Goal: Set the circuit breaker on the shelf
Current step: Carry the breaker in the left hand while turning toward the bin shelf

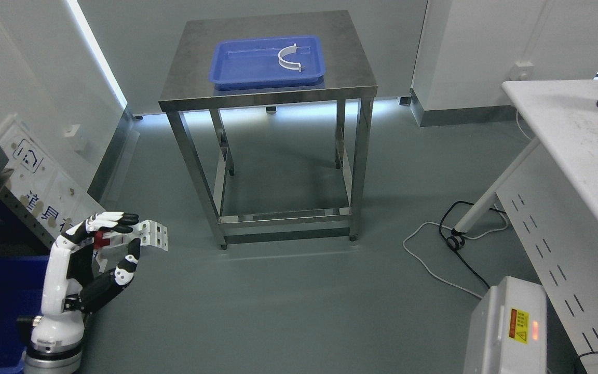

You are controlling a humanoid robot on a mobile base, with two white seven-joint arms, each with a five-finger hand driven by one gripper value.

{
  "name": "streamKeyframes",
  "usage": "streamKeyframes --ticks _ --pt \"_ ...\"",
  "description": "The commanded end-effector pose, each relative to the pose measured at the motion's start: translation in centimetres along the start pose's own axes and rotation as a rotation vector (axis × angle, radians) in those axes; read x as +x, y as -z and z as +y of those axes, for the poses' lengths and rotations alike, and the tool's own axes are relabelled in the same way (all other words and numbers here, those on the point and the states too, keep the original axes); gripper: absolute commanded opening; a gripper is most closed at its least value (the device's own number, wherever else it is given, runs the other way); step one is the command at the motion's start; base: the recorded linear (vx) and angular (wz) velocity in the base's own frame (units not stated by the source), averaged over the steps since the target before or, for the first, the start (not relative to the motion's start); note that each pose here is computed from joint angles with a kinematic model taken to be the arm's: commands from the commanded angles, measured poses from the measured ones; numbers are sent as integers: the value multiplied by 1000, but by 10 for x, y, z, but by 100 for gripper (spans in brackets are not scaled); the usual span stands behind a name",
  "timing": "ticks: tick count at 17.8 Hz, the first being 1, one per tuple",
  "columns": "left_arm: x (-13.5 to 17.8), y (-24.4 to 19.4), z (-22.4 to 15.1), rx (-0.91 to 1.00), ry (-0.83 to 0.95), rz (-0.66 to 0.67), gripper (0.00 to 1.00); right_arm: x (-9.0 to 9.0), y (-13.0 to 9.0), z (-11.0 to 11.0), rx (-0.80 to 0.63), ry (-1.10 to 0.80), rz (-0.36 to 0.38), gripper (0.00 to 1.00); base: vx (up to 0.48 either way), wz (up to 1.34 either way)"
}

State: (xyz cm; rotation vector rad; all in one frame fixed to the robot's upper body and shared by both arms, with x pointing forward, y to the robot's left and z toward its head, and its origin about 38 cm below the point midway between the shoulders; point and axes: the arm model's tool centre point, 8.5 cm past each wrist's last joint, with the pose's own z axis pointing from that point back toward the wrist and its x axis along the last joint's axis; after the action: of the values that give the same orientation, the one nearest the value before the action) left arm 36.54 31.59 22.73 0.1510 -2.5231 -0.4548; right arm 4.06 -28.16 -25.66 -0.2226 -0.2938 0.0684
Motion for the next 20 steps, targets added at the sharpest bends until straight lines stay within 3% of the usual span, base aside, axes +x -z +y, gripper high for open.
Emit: streamKeyframes --ticks 1,10,20 --pt "11 18 -1 -32 12 -58 3 -23 -1 -10 -11 -54 214 100 -320 95" --pt "17 60 9 -21 20 -115 3 -23 -1 -10 -11 -53 212 100 -323 270" --pt "44 184 42 -95 247 -110 3 -23 -1 -10 -11 -53 212 100 -192 925"
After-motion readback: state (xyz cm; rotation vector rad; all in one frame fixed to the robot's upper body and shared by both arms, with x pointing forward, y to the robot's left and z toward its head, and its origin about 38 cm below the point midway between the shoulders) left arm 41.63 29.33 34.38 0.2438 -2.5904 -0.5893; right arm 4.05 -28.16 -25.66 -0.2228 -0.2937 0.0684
